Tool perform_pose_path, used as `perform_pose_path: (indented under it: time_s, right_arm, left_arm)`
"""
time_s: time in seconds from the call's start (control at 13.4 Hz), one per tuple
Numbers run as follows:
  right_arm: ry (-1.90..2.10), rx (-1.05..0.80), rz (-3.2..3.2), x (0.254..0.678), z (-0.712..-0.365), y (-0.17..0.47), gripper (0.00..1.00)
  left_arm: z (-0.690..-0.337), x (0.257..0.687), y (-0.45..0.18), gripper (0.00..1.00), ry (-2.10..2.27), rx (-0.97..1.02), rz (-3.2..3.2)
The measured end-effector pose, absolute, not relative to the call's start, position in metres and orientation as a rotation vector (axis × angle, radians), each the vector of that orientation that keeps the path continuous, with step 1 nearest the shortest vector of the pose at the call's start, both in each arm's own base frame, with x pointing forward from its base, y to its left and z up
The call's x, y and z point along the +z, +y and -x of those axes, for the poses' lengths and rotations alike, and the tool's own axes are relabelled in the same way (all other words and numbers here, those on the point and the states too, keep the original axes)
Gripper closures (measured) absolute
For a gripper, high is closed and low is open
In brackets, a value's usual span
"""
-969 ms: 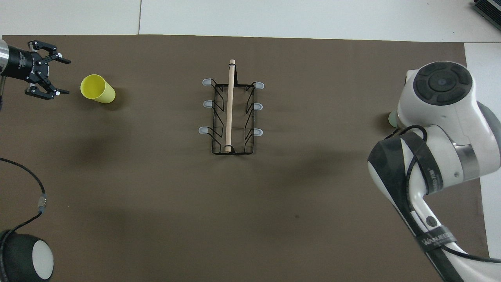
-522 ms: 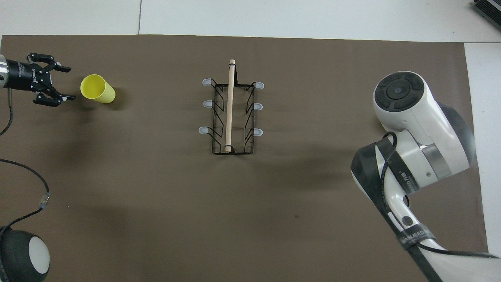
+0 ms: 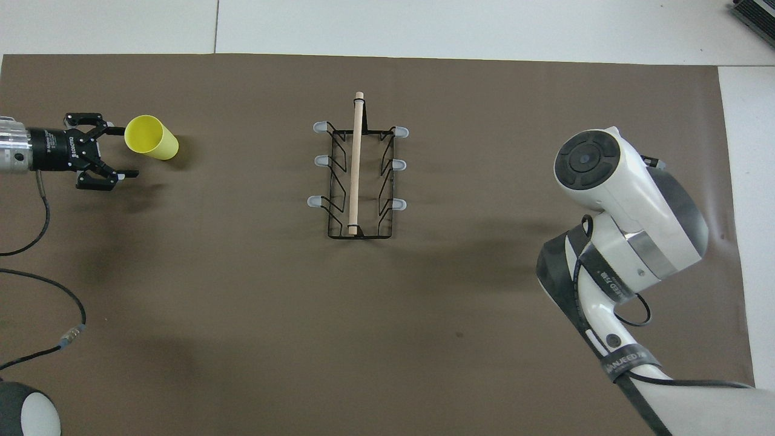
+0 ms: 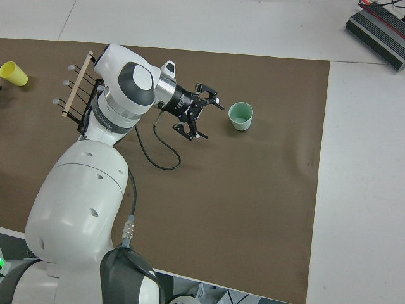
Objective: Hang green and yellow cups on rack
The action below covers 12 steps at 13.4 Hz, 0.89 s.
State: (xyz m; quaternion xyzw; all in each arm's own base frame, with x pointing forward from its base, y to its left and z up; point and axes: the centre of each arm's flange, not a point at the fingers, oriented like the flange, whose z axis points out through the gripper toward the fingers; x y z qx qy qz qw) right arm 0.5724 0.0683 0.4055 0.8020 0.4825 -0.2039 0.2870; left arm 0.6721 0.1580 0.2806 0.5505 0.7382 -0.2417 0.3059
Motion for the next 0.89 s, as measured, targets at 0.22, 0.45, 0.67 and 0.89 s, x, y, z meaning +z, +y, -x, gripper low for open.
perform_pose_path:
  time_s: [0.22, 0.45, 0.67, 0.89]
  right_arm:
    - [1.307, -0.554, -2.123, 0.393, -0.575, 0.070, 0.00]
    - [1.332, -0.504, -2.120, 0.390, -0.580, 0.075, 0.00]
    - [1.373, -0.499, -2.094, 0.376, -0.582, 0.091, 0.00]
    - [1.367, -0.514, -2.055, 0.356, -0.582, 0.104, 0.00]
  left_arm:
    - [-0.654, 0.260, 0.155, 0.00, 1.978, -0.615, -1.309]
    - [-0.654, 0.255, 0.140, 0.00, 1.989, -0.567, -1.179]
    - [-0.658, 0.254, 0.132, 0.00, 1.990, -0.534, -1.089]
    - [-0.657, 0.249, 0.121, 0.00, 1.984, -0.549, -1.044]
